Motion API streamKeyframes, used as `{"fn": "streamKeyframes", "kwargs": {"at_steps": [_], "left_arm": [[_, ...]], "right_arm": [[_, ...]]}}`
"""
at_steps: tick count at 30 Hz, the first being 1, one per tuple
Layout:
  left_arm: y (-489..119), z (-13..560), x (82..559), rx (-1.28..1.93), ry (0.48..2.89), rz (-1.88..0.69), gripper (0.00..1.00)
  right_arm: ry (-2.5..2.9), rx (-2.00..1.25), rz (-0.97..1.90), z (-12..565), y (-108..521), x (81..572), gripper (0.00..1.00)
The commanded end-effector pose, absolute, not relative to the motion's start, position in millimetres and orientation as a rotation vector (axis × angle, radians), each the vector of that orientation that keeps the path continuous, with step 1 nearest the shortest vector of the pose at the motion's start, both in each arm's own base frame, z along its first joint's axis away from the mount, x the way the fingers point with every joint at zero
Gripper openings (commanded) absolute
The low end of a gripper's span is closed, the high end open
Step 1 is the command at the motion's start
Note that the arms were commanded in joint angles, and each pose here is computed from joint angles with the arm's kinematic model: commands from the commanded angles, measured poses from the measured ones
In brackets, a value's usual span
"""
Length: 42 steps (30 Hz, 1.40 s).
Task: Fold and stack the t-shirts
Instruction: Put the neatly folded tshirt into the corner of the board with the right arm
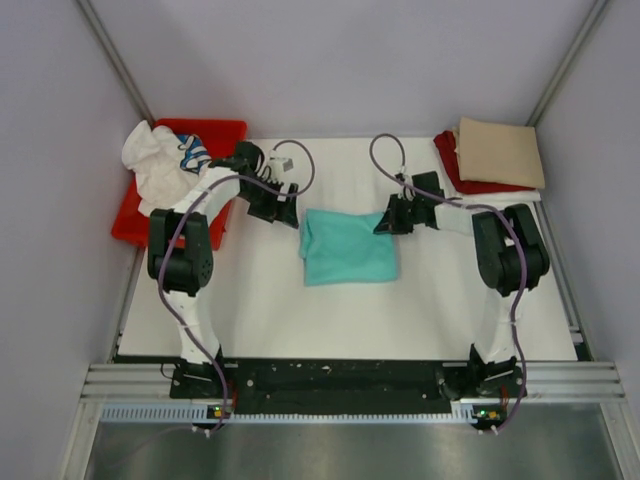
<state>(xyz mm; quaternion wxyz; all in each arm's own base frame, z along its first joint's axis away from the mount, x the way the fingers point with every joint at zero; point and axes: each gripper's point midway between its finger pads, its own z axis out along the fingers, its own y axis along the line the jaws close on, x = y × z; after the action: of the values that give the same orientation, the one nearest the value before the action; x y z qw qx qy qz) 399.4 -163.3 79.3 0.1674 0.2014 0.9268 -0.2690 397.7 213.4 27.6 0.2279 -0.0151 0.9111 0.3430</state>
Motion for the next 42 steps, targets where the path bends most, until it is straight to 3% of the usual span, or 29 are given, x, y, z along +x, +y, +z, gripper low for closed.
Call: {"fn": "streamKeyframes", "kwargs": {"at_steps": [1, 18, 33, 42], "left_arm": [[-140.4, 134.8, 407.5, 0.683, 2.521, -0.57, 0.99], [-123.9, 152.3, 401.0, 0.71, 2.481, -0.474, 0.99], [-118.7, 150.2, 400.9, 0.717, 2.482, -0.442, 0.99], [-113.8, 152.0, 402.3, 0.721, 2.479, -0.401, 0.99]], "right_arm": [[2.441, -0.173, 0.761, 63.1, 194.3, 421.8, 0.0], [2.321, -0.291, 0.369, 138.8, 117.3, 487.4, 0.0], [2.207, -0.505, -0.208, 194.9, 29.3, 562.0, 0.0], [2.108, -0.542, -0.413, 242.1, -3.5, 583.0, 0.0]]}}
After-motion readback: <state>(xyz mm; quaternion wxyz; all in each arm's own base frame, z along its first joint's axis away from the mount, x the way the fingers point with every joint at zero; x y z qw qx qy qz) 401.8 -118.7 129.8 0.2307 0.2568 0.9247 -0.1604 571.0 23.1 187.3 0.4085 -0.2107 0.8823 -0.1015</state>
